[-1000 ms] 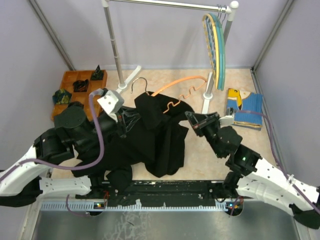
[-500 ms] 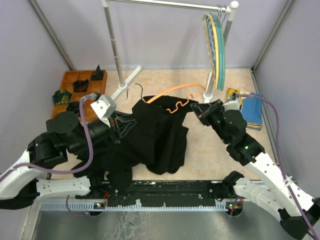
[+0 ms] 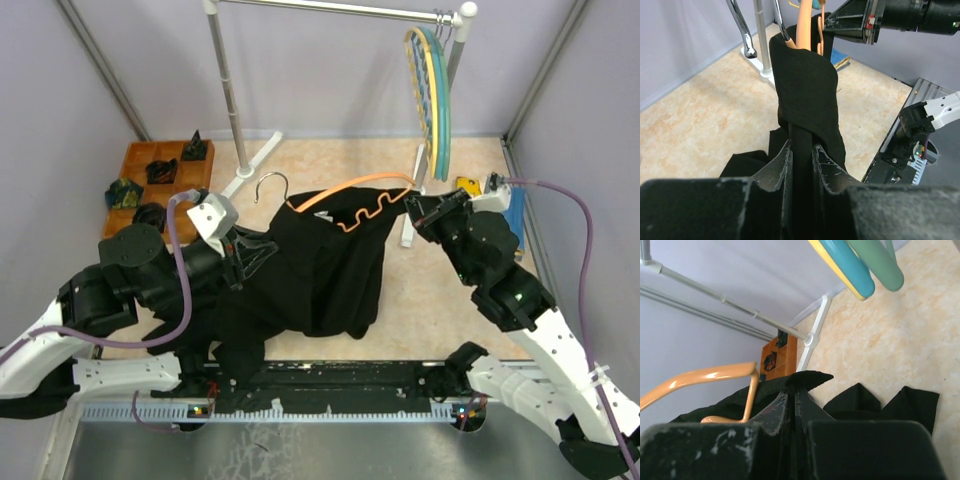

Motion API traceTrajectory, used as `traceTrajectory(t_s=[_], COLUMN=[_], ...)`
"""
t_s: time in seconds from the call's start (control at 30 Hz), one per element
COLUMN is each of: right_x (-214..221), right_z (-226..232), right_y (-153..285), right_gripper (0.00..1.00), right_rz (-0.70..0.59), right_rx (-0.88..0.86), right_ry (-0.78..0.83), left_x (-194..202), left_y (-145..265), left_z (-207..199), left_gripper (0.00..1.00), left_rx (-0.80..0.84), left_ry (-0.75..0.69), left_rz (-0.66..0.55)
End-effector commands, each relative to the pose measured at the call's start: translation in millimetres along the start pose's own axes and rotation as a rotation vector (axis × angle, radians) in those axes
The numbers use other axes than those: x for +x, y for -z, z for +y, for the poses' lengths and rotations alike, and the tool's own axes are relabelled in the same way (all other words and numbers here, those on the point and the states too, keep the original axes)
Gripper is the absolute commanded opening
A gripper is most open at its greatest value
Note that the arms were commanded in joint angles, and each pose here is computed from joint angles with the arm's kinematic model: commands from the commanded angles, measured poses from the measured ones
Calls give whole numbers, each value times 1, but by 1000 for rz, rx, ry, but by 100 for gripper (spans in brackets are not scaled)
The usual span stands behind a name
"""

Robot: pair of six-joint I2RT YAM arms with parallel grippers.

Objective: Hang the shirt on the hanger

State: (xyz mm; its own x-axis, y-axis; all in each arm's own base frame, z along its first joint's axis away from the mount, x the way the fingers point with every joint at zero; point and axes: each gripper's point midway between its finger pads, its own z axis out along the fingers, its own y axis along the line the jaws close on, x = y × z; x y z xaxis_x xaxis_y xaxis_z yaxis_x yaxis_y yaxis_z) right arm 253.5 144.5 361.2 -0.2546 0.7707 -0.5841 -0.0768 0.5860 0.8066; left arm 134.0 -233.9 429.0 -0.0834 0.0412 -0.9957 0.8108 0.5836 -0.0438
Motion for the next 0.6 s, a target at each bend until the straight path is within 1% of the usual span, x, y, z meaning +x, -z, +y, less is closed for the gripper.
traceTrajectory(t_s=[0.0, 0.3, 0.57], right_x=[-48, -76, -91], right_z=[2, -9, -1], right_y=[4, 13, 12], right_gripper=[0, 0, 0], right_rz=[-165, -252, -274], right_rx=[74, 180, 192], right_ry=[64, 205, 393], left_x=[-19, -14, -8], left_y=[10, 11, 6], left_z=[-1, 0, -2], left_gripper=[0, 0, 0], left_rx=[18, 15, 22], left_ry=[31, 28, 17], left_rz=[-73, -61, -37])
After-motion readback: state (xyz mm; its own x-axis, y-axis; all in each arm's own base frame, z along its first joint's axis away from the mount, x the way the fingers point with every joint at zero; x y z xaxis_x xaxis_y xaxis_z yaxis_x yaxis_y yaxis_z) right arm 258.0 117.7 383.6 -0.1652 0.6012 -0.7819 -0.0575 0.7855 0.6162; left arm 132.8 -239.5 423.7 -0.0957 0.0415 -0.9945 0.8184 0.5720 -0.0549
